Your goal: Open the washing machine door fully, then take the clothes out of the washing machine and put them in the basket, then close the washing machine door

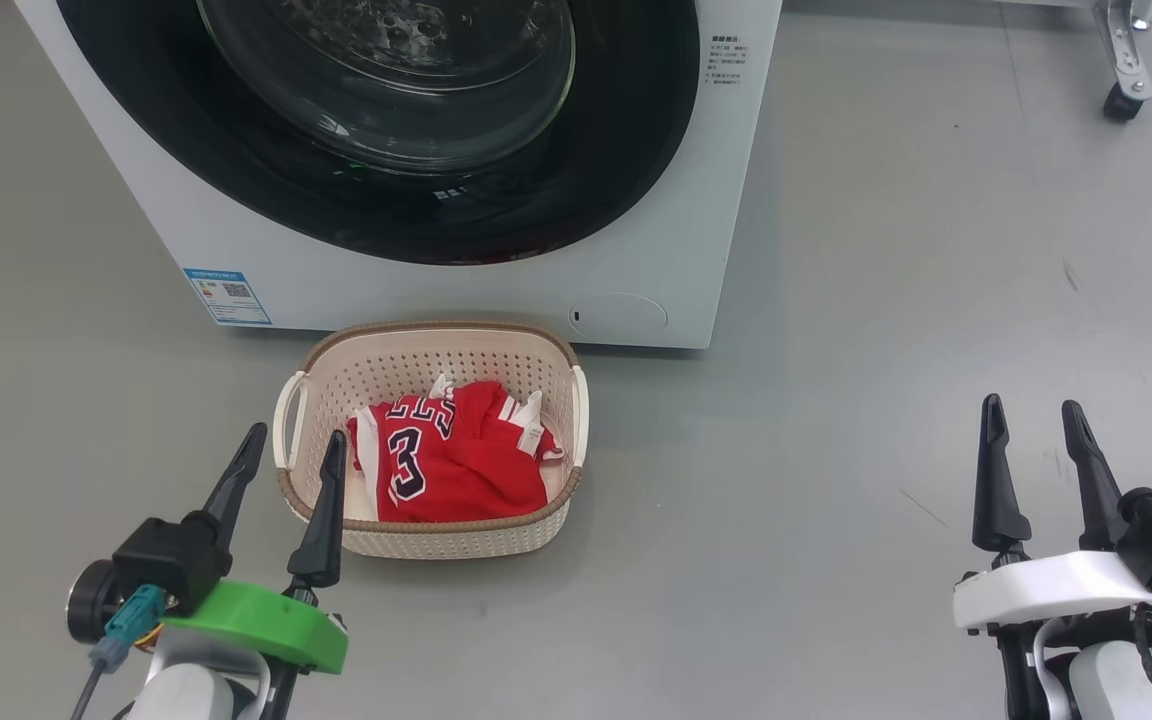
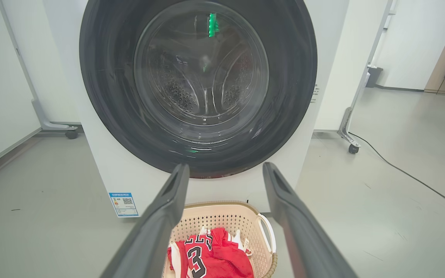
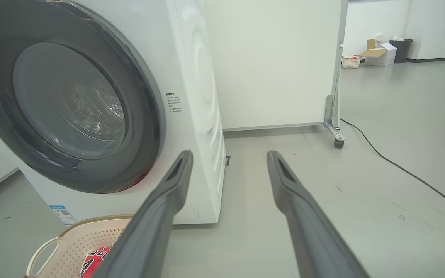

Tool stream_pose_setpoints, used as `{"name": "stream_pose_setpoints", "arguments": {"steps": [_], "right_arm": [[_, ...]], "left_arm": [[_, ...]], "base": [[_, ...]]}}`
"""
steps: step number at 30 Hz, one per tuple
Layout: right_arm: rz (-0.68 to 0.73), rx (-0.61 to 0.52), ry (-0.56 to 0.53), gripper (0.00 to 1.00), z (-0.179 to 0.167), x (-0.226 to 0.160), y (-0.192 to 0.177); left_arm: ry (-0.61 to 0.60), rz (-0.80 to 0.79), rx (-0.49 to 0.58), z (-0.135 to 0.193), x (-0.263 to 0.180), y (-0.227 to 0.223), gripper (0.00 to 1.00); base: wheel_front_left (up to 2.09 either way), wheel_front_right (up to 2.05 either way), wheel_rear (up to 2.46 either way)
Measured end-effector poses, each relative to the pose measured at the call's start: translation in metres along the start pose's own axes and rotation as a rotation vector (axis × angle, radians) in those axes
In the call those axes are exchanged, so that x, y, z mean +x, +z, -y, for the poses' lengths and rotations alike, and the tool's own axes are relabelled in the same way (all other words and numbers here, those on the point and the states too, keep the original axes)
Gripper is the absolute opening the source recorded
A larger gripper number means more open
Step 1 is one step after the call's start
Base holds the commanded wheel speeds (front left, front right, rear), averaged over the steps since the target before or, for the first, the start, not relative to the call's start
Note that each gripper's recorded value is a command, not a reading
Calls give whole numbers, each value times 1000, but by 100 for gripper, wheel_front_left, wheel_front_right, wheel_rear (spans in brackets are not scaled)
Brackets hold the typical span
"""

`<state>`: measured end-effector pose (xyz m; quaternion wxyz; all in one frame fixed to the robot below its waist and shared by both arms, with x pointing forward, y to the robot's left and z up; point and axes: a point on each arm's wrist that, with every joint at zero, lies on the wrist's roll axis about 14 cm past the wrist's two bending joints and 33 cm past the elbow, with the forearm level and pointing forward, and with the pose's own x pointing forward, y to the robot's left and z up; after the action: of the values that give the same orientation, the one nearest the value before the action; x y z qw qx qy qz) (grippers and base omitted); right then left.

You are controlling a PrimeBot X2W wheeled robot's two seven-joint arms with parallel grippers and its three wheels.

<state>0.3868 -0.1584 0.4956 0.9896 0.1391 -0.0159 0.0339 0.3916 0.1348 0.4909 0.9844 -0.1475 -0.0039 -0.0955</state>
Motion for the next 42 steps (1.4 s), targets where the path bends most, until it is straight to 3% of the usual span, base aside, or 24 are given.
{"name": "stream_pose_setpoints", "arguments": {"steps": [23,24,29,42], "right_arm": [[0,2,8,100,-3,-8,0],[-7,3,5,0,-2,-9,-2],[-76,22,-20,0,0,-20,-25],[-87,154,-62,0,7,-22,-25]], "left_arm": [[-3,-29,-102,9,-8,-11,100],[2,-33,-110,9,-8,-12,0],[20,-94,-129,10,-18,-33,0],[61,-82,-255,4,-19,-29,0]], "base": [[0,0,0],[0,0,0],[0,0,0],[0,0,0]]}}
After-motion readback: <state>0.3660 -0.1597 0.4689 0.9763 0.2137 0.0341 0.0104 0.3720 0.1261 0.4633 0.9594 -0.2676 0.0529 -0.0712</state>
